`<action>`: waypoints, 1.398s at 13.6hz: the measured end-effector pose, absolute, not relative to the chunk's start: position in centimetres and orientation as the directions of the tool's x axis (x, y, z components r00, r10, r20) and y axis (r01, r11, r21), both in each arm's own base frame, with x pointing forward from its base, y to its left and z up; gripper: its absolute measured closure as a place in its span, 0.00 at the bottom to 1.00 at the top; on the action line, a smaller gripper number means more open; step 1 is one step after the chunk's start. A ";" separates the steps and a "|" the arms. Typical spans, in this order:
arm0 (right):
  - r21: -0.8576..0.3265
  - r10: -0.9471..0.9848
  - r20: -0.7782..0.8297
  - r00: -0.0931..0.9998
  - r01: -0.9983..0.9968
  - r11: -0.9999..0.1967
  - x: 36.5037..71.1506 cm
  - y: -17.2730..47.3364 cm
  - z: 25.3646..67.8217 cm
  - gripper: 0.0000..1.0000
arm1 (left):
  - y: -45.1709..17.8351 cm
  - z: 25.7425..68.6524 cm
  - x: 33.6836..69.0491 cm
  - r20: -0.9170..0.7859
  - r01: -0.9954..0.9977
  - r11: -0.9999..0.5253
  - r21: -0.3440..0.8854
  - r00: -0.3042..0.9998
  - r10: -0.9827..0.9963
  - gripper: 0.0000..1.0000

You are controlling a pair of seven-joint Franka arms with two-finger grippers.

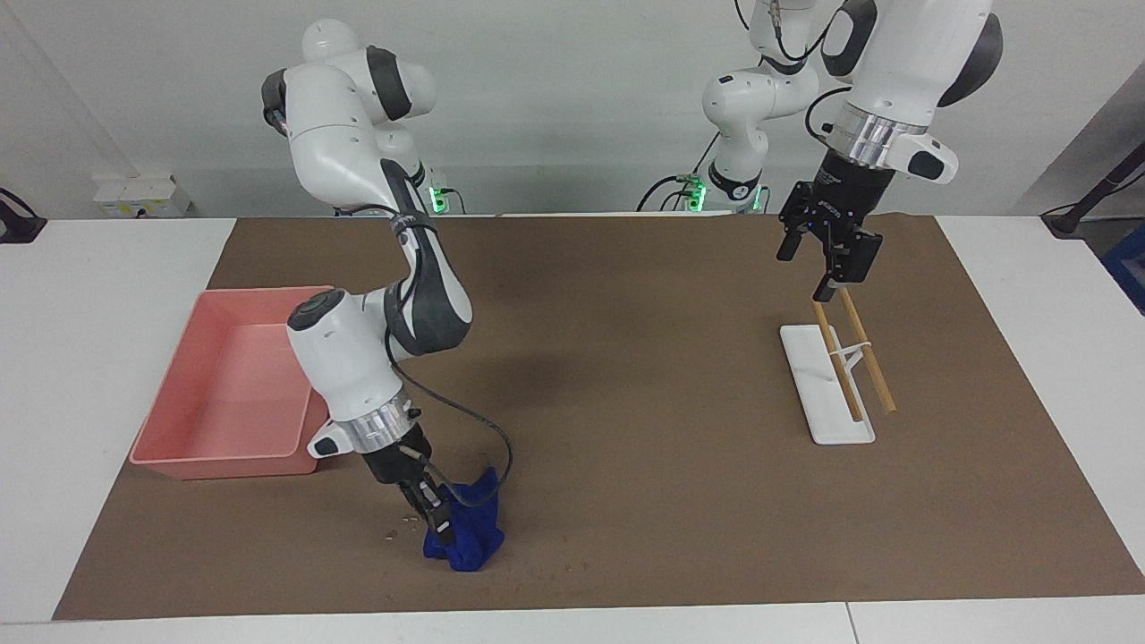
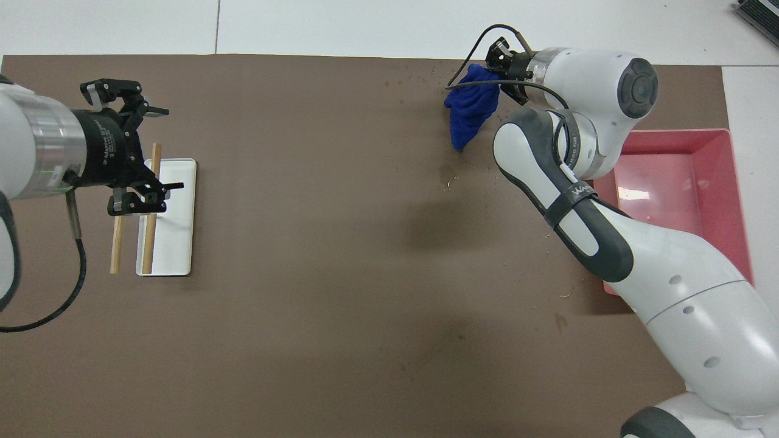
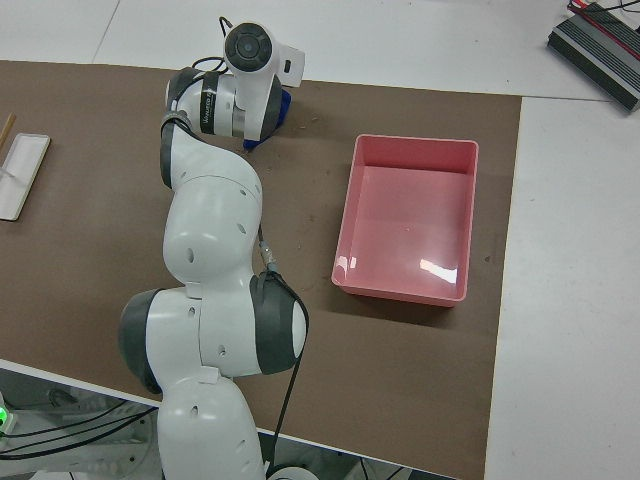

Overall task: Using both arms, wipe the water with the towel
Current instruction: 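Lower the blue cloth with the right gripper while the left gripper withdraws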

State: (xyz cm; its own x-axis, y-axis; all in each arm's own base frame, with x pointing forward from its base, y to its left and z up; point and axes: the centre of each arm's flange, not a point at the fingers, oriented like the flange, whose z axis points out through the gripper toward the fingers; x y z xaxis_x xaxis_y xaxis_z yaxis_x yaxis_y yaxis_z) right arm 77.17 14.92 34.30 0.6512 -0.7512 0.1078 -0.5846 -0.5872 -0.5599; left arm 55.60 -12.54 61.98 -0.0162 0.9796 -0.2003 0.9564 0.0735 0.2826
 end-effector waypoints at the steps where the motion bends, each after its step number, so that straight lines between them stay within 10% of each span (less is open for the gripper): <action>1: -0.543 -0.748 0.096 0.656 -0.595 -0.592 76.8 15.0 33.1 0.90 | -11.1 61.9 55.8 -0.184 0.955 0.044 0.292 0.010 0.983 0.00; 10: -0.448 -0.724 0.037 0.688 -0.636 -0.628 72.7 15.8 29.5 0.90 | -5.0 59.4 52.8 0.006 0.714 -0.675 0.185 0.687 0.727 0.00; 19: -0.298 -0.613 -0.051 0.788 -0.598 -0.744 63.4 21.1 29.9 0.90 | -0.9 59.7 52.9 0.079 0.138 -0.989 -0.058 0.988 0.134 0.00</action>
State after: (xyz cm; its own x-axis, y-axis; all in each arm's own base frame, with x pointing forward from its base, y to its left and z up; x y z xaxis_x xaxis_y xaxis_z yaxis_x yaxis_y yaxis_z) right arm 63.44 21.11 29.93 0.7882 -0.6132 -0.0511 -0.5980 -0.7438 -0.2985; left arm 52.94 -0.95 59.71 0.9879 0.1336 0.0788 0.1383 -0.9887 -0.0576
